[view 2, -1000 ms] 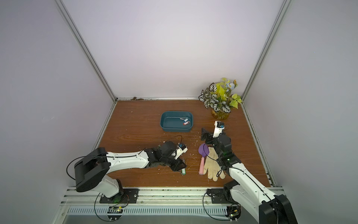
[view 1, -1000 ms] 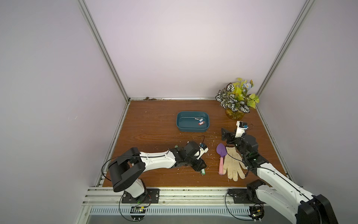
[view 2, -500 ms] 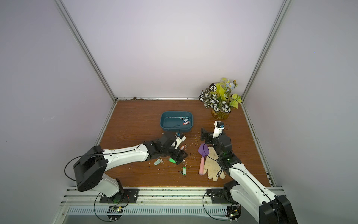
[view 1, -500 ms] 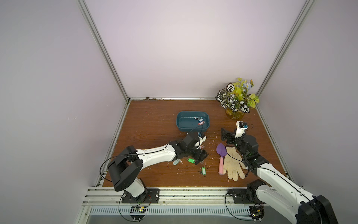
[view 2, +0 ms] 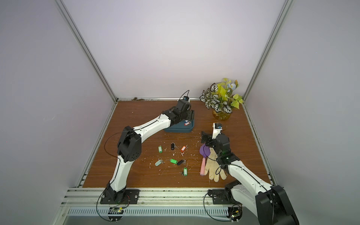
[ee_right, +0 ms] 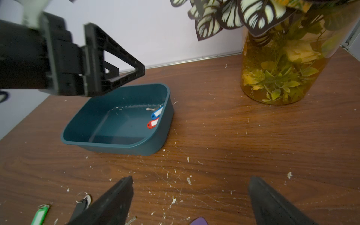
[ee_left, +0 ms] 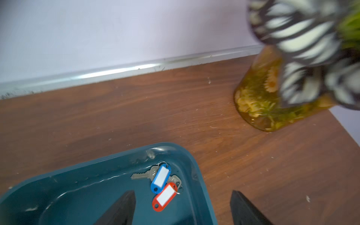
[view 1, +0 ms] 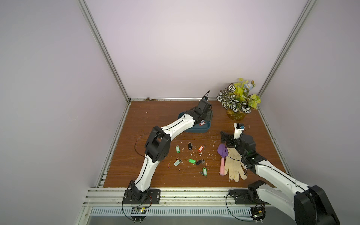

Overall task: Take the keys out of the storage box
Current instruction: Place the key at the center of the board, then pick up the key from the storage box.

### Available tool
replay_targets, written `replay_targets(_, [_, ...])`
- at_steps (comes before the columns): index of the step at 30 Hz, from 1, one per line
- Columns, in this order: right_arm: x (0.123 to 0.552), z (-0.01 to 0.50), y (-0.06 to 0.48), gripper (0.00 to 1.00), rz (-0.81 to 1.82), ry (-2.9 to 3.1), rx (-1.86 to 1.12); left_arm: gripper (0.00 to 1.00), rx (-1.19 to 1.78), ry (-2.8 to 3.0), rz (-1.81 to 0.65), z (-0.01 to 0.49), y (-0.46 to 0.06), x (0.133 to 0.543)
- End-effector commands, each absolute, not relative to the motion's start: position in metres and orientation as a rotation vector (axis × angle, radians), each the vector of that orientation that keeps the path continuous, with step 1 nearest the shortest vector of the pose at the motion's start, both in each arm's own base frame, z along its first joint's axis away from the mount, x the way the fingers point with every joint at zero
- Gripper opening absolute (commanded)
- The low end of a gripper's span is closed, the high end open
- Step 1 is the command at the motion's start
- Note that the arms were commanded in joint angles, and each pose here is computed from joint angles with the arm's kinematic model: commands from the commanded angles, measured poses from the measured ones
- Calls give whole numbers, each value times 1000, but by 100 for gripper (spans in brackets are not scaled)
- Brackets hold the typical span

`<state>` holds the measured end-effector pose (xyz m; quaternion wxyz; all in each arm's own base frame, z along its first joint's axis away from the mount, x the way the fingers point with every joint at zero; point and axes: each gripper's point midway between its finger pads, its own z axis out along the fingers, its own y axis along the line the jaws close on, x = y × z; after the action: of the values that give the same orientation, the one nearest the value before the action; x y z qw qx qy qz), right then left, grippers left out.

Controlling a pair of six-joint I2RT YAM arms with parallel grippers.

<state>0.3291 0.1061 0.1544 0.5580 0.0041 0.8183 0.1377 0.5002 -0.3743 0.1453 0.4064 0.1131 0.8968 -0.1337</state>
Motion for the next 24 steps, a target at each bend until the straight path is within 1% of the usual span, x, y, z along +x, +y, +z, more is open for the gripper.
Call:
replay_targets(1, [349,189,103,99,281,1826,9,73,265,2389,-317,113,-349,511])
replay_targets(4, [359,190,106,99,262,1827,-7,70,298,2394,-384,101,-352,518])
replay_targets(10, [377,175,106,99,227,1878,4,65,388,2419,-494,73,-360,524])
replay_targets(16, [386,170,105,99,221,1895,8,62,521,2408,-559,62,-376,526])
replay_targets(21, [388,170,103,99,223,1899,15,62,612,2401,-519,52,-378,530])
replay_targets(24, [388,169,103,99,227,1900,16,59,624,2407,-498,46,-376,533])
